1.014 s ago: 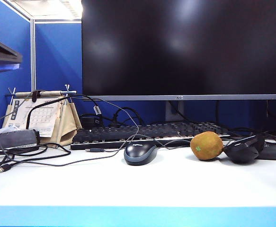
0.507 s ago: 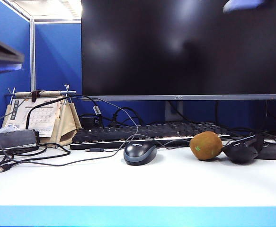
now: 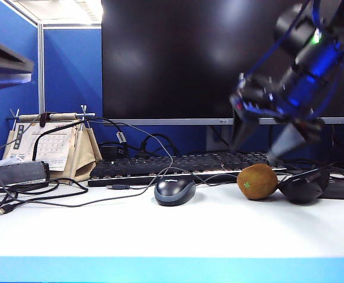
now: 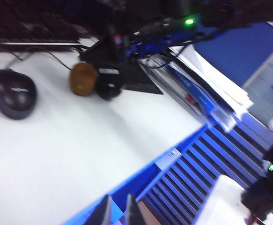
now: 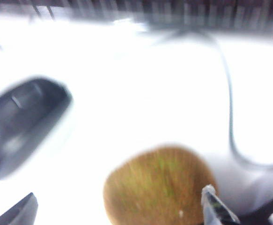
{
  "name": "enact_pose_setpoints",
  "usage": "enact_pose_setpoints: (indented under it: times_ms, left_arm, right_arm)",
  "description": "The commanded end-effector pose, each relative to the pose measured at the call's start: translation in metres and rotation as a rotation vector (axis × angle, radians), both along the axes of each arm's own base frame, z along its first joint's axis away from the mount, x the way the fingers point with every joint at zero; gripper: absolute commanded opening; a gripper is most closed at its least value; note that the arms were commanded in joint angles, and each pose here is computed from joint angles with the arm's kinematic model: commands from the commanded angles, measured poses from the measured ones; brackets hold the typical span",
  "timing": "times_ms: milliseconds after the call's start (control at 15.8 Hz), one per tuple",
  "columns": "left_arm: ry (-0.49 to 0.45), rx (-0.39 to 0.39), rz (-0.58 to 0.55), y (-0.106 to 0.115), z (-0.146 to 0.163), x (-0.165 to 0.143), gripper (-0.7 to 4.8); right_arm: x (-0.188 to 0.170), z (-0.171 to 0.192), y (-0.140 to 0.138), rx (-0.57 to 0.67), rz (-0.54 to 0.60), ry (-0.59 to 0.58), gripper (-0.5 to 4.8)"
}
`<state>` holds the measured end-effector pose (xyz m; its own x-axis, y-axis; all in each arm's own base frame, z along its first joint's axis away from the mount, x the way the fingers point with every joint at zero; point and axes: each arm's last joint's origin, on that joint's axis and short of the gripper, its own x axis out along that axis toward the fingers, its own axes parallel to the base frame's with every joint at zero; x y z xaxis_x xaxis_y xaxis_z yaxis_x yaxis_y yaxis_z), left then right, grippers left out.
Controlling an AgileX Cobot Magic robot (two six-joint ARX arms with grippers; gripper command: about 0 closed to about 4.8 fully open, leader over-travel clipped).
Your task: Pick up the kiwi and place it near the upside-down mouse.
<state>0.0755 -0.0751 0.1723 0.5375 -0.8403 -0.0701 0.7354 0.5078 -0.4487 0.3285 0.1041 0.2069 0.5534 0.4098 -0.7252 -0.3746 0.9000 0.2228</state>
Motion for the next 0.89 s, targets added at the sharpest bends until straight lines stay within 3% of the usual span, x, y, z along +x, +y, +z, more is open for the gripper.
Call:
enact_pose_setpoints:
  times_ms: [63, 317, 571, 888]
  left_arm:
    - [-0.009, -0.01, -0.006, 0.0, 0.003, 0.0, 0.54]
    - [0.006, -0.02, -0.04, -0.001, 0.003, -0.001, 0.54]
    - [0.071, -0.056, -0.051, -0.001, 0.003, -0.001, 0.54]
    - [0.071, -0.055, -0.078, -0.001, 0.003, -0.002, 0.54]
  right_arm:
    - [0.001, 0.001, 0.002, 0.021, 0.003, 0.011, 4.79]
    - [0.004, -0.003, 0.0, -0.039, -0.01, -0.014, 4.79]
    - [0.01, -0.025, 0.002, -0.056, -0.008, 0.05, 4.79]
    - [0.012, -0.041, 0.004, -0.055, 0.003, 0.113, 4.79]
